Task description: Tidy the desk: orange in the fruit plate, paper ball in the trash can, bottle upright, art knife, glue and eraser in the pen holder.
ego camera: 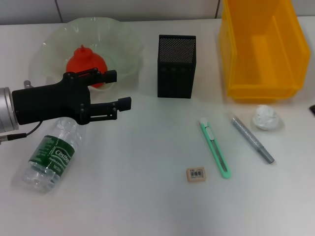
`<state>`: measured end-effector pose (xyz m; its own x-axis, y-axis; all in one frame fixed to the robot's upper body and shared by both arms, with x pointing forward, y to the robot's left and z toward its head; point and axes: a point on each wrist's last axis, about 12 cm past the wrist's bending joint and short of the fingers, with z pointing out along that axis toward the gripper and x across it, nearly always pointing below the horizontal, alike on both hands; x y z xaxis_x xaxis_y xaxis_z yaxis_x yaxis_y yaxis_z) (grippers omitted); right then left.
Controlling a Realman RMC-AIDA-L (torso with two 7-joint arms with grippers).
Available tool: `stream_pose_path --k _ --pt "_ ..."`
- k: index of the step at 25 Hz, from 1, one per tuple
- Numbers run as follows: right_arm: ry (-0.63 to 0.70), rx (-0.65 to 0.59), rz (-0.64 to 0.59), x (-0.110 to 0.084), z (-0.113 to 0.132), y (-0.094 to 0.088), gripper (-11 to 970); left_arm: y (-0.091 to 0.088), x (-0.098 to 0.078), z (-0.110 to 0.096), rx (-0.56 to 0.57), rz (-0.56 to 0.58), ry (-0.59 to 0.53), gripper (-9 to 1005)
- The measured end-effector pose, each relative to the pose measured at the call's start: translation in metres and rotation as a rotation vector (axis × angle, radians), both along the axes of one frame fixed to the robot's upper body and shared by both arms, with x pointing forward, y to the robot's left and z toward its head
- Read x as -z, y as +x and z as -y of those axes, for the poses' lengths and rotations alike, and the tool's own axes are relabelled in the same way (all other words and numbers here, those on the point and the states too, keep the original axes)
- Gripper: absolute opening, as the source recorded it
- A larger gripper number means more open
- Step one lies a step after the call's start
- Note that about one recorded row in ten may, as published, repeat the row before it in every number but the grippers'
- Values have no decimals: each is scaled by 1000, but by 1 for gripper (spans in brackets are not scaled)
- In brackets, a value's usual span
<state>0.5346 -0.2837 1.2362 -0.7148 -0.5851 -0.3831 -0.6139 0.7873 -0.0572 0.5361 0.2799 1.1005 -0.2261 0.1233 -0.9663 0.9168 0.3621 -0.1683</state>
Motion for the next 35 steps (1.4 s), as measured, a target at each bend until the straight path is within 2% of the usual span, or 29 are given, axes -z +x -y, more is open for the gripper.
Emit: stream_pose_path --k 2,3,5,6,8,9,10,11,15,18,23,27,29,30,31,34,35 --pt "-9 20 -33 26 -8 15 753 0 1 1 2 -2 2 840" --pt "-9 20 -33 26 -8 15 753 0 1 1 3 -3 3 840" --pt "15 49 -45 51 -12 32 751 0 1 2 8 -6 5 840" --pt "15 49 -45 51 -12 32 751 0 1 2 8 -6 5 840" --pt "23 45 -65 73 -20 44 749 0 2 2 6 -9 5 841" --pt "23 45 -65 73 -20 44 749 0 2 2 6 -9 5 841" --pt "23 42 -72 84 -24 50 748 -1 3 2 2 -12 4 841" --pt "23 42 -72 84 -24 50 748 -1 3 2 2 -12 4 841" --pt "6 9 -96 106 -37 59 745 -3 5 1 -3 -18 4 841" --pt "9 -9 -89 108 -41 61 743 -4 6 1 -4 -21 3 840" --pt "40 -29 -81 105 -43 61 502 -5 8 0 -10 -27 2 840" --pt "42 -44 -79 97 -43 59 435 -7 9 -1 -18 -31 0 840" --pt "58 -75 -81 86 -44 54 401 -8 9 -2 -20 -33 -2 840" --pt "100 -99 -43 63 -42 48 400 -9 9 -4 -20 -42 -6 840" --pt "100 -99 -43 63 -42 48 398 -9 9 -4 -20 -42 -6 840" --pt "145 -83 75 25 -30 42 394 -9 7 -6 -23 -64 -14 841" --pt "178 -43 165 7 -20 42 393 -7 3 -7 -29 -102 -22 841"
